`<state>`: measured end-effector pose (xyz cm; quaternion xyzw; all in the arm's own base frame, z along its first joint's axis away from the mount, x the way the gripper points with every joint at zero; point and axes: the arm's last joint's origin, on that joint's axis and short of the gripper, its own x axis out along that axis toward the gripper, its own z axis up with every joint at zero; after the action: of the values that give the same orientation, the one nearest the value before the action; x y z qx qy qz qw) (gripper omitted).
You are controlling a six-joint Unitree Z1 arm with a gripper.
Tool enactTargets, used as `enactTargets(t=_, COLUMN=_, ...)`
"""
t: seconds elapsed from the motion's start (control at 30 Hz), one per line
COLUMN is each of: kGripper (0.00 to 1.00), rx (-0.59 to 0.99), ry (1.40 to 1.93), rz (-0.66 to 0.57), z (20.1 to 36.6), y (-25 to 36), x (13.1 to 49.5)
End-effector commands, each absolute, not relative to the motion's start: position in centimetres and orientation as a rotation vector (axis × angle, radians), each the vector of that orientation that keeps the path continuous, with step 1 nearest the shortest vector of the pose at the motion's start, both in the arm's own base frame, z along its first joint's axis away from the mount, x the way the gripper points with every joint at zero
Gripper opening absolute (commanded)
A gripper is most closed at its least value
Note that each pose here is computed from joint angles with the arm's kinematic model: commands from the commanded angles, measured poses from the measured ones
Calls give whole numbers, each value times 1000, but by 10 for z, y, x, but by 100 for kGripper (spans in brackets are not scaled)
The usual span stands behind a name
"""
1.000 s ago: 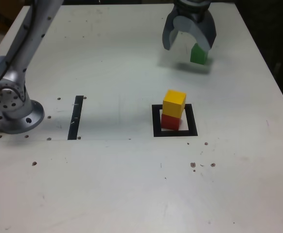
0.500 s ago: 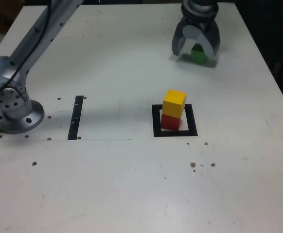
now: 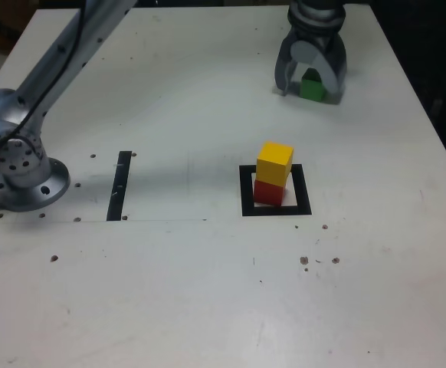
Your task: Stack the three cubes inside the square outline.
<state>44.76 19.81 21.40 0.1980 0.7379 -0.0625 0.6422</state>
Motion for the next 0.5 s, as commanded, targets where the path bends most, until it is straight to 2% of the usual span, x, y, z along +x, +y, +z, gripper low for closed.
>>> enactTargets(t=0.0, kGripper=69, rx=458, ry=1671, rz=-141, z=212, y=197, x=451)
enactTargets(t=0.23, kGripper=46, rx=463, ry=1648, rz=-126, z=208, y=198, x=455)
enactTargets(t=0.47, kGripper=34, rx=425, ry=1629, rz=-132, z=204, y=198, x=458)
